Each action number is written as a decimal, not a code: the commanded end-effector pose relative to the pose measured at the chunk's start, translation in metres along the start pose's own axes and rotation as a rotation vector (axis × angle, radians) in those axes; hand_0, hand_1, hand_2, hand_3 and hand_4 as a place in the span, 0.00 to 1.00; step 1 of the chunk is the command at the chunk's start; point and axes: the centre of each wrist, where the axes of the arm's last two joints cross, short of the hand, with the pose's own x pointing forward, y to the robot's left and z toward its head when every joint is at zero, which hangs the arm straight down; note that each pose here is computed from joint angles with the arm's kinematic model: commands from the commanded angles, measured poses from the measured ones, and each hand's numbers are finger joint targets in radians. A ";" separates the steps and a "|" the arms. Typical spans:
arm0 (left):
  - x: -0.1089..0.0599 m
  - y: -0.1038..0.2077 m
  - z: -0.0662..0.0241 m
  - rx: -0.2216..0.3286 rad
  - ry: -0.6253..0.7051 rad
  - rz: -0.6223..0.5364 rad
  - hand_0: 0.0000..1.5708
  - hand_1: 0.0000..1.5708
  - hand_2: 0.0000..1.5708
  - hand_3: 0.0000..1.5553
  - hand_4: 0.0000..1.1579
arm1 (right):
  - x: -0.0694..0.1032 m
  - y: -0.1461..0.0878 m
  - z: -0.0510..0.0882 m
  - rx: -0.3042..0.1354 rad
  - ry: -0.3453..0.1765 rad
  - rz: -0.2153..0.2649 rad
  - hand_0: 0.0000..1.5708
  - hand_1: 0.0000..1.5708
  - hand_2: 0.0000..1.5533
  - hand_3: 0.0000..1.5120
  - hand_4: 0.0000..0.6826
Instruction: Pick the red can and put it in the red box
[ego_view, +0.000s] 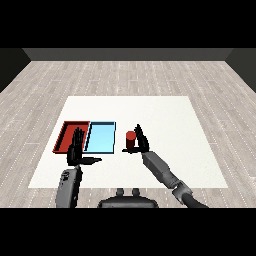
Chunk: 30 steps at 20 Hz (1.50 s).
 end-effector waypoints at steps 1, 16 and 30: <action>0.012 0.001 -0.0012 0.012 -0.009 -0.013 0.00 0.00 0.00 0.00 0.00 | 0.005 0.002 -0.021 0.009 0.004 -0.018 0.00 0.00 0.00 0.00 0.00; -0.012 0.013 -0.0079 0.020 -0.012 -0.007 0.00 0.00 0.00 0.00 0.00 | 0.008 0.030 -0.013 -0.005 0.051 0.018 0.00 0.00 0.00 0.00 0.00; 0.024 -0.001 -0.0018 -0.003 0.004 -0.032 0.00 0.00 0.00 0.00 0.00 | 0.005 0.010 -0.028 -0.150 0.192 0.207 1.00 1.00 0.96 0.95 0.83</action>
